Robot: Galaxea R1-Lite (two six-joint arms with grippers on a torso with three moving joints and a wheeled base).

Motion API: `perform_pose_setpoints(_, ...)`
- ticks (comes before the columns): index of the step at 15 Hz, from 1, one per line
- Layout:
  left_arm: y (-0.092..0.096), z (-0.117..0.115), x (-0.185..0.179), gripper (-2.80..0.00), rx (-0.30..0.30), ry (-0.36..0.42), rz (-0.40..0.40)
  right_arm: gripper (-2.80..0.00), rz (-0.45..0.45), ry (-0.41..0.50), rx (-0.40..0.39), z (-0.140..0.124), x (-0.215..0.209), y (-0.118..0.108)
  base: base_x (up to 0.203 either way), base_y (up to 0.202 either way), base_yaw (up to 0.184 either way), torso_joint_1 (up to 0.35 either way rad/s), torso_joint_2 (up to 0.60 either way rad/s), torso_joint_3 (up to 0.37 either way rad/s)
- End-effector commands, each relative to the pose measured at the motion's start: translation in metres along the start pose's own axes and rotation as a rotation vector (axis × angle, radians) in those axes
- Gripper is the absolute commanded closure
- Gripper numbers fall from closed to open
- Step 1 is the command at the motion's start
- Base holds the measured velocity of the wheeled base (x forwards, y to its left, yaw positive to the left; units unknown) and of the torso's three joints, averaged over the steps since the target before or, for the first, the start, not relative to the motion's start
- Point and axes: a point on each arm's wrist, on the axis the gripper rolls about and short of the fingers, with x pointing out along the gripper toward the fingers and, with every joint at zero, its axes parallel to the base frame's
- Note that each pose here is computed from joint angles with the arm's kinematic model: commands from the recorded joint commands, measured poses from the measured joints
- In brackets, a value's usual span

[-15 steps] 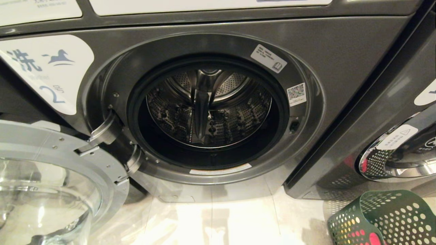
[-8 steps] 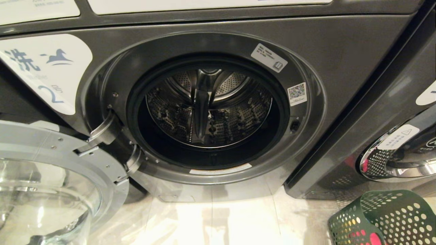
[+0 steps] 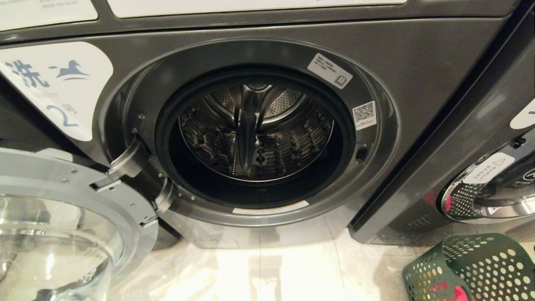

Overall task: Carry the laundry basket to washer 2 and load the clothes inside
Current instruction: Place the clothes into the washing machine

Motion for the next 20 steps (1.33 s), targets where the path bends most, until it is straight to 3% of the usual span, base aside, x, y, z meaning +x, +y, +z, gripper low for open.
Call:
perform_pose_setpoints(1,0.0,0.0,0.0,0.0,0.0,0.002,0.0,-2.8,-0.03,0.094,0.013,0.008,0.033,-0.007,0.0,0.0,0.0,0.0,0.0,0.0)
perform_pose_setpoints(3,0.0,0.0,0.0,0.0,0.0,0.002,0.0,-2.8,-0.019,0.172,-0.117,-0.001,0.045,-0.011,0.0,0.0,0.0,0.0,0.0,0.0)
perform_pose_setpoints(4,0.0,0.0,0.0,0.0,0.0,0.002,0.0,-2.8,0.032,0.212,-0.135,-0.004,0.052,-0.01,0.0,0.0,0.0,0.0,0.0,0.0)
perform_pose_setpoints(7,0.0,0.0,0.0,0.0,0.0,0.002,0.0,-2.8,0.12,0.152,-0.141,0.002,0.069,-0.004,0.0,0.0,0.0,0.0,0.0,0.0)
perform_pose_setpoints(14,0.0,0.0,0.0,0.0,0.0,0.002,0.0,-2.8,0.09,0.318,-0.14,-0.018,0.174,-0.03,0.0,0.0,0.0,0.0,0.0,0.0)
perform_pose_setpoints(20,0.0,0.0,0.0,0.0,0.0,0.002,0.0,-2.8,0.228,0.357,-0.136,-0.019,0.274,-0.032,0.0,0.0,0.0,0.0,0.0,0.0)
